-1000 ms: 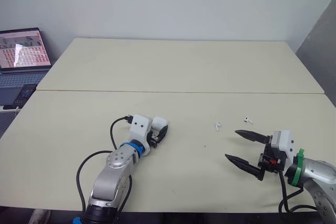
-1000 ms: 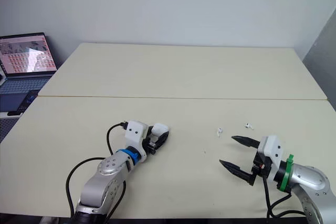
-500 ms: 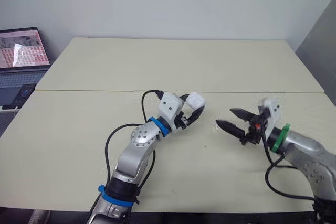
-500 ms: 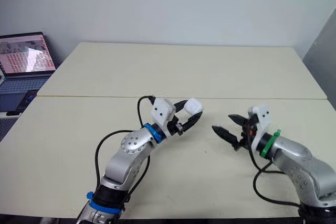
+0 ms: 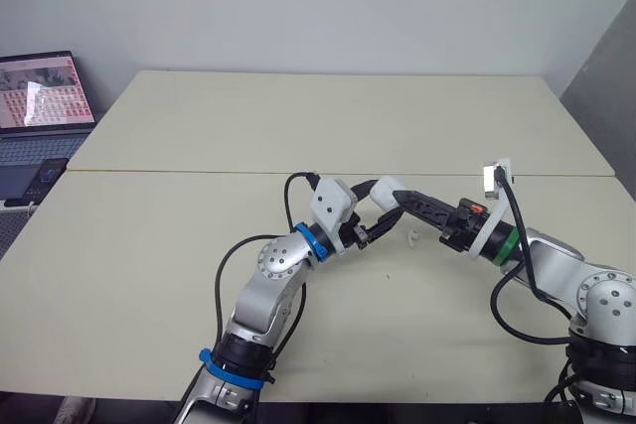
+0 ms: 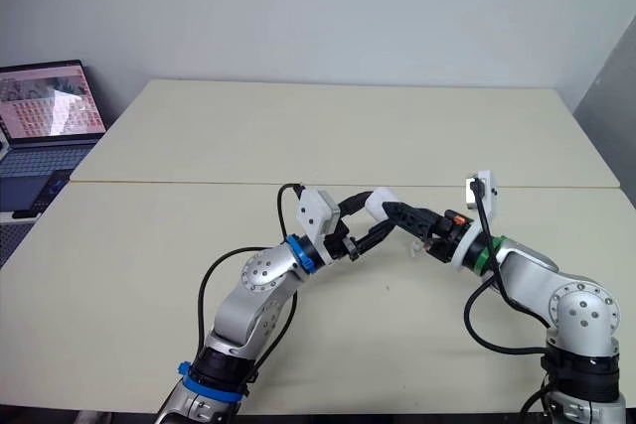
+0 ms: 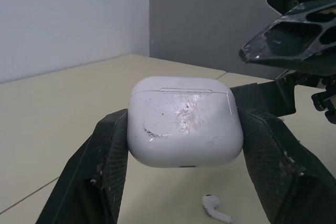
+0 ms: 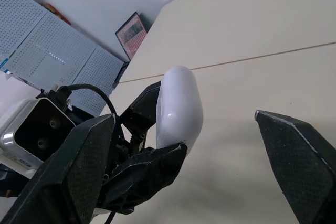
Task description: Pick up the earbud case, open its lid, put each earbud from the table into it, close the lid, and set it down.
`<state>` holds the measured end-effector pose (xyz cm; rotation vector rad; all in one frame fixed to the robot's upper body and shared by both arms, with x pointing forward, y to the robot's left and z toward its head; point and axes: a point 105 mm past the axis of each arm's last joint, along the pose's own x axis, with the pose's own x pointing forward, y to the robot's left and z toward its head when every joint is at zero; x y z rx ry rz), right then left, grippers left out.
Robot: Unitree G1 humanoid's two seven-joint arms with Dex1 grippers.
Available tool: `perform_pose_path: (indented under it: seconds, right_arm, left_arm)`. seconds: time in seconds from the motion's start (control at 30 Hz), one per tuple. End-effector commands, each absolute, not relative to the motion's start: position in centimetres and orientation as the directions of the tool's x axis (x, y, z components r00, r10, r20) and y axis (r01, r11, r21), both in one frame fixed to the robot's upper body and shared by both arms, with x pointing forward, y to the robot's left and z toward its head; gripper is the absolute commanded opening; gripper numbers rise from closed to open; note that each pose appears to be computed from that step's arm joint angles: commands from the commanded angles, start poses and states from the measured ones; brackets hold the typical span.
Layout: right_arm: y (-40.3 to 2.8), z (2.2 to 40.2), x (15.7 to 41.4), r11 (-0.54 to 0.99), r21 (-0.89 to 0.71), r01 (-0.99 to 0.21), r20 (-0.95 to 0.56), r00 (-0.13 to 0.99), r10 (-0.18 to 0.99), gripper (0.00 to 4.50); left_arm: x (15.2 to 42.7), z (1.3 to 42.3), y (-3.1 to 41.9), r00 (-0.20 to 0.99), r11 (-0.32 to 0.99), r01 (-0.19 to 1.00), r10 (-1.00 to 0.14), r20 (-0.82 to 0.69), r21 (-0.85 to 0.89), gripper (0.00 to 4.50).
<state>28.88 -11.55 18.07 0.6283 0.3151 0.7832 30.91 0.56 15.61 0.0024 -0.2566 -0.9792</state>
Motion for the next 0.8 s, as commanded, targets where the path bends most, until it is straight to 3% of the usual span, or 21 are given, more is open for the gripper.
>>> perform_pose_path:
  seconds: [0.03, 0.13, 0.43, 0.63, 0.8]
  right_arm:
    - [-10.94, 19.41, 28.59, 0.502, 0.631, -0.591, 0.0, 0.648, 0.762, 4.5]
    - [-10.83, 19.44, 28.71, 0.501, 0.637, -0.586, -0.007, 0.645, 0.764, 3.85]
    - [-10.97, 19.19, 28.85, 0.51, 0.638, -0.577, -0.024, 0.647, 0.762, 0.73]
    - [-10.88, 19.17, 28.76, 0.509, 0.629, -0.587, -0.029, 0.637, 0.77, 0.72]
    - [-10.88, 19.12, 28.73, 0.511, 0.627, -0.588, -0.03, 0.637, 0.77, 0.72]
  left_arm:
    - [30.42, 16.44, 0.25, 0.508, 0.55, 0.826, -0.822, 0.257, 0.125, 2.77]
    - [30.17, 16.23, 0.09, 0.503, 0.543, 0.831, -0.827, 0.252, 0.122, 2.77]
    - [30.16, 16.05, 0.05, 0.504, 0.541, 0.833, -0.828, 0.246, 0.118, 2.77]
    - [30.13, 15.95, -0.08, 0.491, 0.525, 0.845, -0.836, 0.245, 0.097, 2.77]
    - [30.29, 16.02, -0.06, 0.497, 0.532, 0.839, -0.835, 0.237, 0.114, 4.37]
